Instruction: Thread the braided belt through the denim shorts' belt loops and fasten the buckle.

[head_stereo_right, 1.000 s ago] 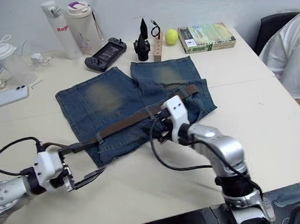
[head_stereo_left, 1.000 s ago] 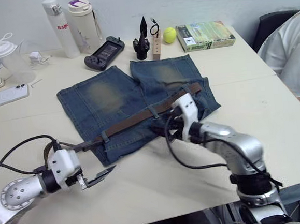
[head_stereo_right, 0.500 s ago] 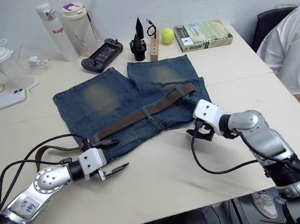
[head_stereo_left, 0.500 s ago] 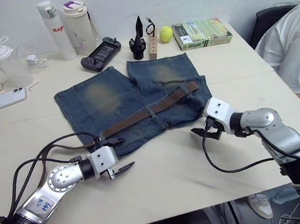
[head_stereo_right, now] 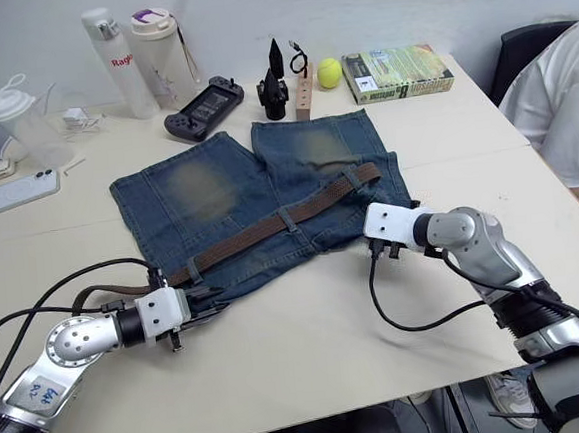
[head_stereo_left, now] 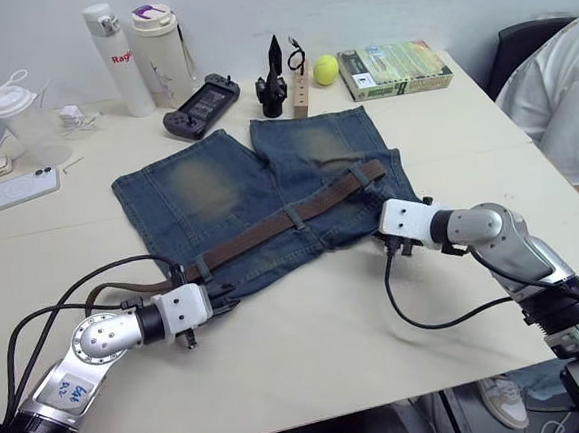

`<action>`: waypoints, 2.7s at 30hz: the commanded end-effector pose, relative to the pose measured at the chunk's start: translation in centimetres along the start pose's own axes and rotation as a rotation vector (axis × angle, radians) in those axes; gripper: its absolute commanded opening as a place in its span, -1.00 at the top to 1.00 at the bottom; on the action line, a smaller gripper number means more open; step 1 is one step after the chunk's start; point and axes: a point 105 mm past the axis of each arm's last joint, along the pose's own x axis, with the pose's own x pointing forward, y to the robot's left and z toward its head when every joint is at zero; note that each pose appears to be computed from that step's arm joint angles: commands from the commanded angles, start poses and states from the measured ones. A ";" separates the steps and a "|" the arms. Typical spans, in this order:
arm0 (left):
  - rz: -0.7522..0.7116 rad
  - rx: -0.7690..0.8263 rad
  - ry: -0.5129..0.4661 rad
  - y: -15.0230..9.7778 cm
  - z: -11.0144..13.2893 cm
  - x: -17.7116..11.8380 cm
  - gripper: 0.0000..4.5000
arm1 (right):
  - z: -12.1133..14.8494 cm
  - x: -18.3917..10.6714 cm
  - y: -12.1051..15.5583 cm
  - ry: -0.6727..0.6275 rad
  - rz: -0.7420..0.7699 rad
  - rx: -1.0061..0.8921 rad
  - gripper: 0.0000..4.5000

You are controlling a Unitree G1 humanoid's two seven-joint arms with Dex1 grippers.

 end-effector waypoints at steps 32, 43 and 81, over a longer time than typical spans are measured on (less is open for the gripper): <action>-0.125 0.162 0.054 7.1 -3.7 -1.7 -0.91 | 2.8 0.6 5.6 0.008 0.162 0.248 1.00; -0.034 -0.257 -0.128 14.9 2.6 -4.9 -1.00 | 6.9 -4.5 -2.3 -0.248 0.179 0.497 -0.74; 0.078 -0.424 0.204 16.3 -4.3 -1.2 0.87 | 5.0 2.8 -5.4 -0.164 0.203 0.585 0.99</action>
